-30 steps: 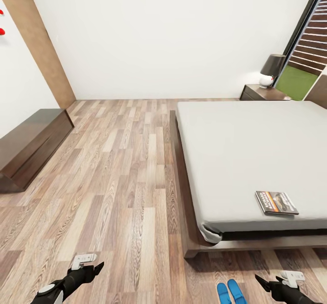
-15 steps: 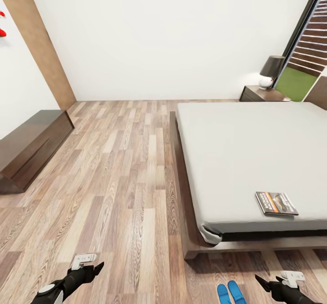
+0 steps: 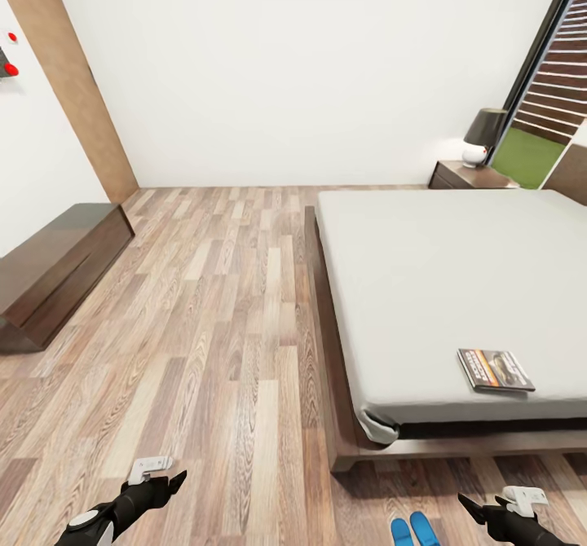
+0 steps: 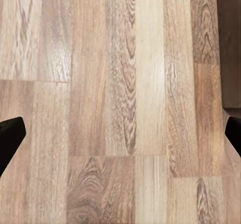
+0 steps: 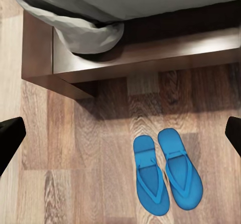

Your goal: In the bedroom, move the book from the bed onto either nightstand, and place the two sandals side by side next to the bed.

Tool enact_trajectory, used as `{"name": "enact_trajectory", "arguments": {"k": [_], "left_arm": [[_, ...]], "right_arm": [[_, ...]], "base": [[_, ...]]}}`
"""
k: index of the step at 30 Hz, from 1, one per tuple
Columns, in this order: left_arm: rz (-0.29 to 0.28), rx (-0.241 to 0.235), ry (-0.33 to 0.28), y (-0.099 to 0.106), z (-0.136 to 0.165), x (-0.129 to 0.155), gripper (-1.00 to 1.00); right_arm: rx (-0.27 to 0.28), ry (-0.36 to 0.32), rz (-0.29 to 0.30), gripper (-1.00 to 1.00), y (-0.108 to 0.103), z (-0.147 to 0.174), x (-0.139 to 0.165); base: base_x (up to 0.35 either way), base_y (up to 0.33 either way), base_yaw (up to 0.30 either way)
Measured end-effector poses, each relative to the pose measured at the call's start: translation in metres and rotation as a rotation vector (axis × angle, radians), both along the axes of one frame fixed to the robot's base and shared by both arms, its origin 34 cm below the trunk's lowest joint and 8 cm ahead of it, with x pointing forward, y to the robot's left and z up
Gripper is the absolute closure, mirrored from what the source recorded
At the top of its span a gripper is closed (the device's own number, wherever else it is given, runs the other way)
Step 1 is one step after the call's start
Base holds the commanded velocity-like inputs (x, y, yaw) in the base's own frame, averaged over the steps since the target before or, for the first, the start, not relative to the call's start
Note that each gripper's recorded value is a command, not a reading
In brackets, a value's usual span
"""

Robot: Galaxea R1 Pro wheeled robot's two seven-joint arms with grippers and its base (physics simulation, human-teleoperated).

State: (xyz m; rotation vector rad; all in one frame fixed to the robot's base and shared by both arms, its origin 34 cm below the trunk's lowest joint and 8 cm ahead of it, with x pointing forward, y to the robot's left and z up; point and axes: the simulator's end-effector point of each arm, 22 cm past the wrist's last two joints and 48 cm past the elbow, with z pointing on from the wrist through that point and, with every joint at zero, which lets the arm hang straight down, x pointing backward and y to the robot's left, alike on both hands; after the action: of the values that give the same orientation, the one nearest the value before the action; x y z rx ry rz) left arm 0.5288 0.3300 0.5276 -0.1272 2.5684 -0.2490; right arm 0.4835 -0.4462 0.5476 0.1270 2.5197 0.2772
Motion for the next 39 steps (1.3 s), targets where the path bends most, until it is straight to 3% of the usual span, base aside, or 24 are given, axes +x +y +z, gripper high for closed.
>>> {"name": "enact_trajectory", "arguments": {"k": [39], "left_arm": [[0.0, 0.0, -0.062, 0.0, 0.025, 0.02, -1.0]], "right_arm": [[0.0, -0.062, 0.0, -1.0, 0.0, 0.022, 0.018]], "base": [[0.0, 0.0, 0.0]]}}
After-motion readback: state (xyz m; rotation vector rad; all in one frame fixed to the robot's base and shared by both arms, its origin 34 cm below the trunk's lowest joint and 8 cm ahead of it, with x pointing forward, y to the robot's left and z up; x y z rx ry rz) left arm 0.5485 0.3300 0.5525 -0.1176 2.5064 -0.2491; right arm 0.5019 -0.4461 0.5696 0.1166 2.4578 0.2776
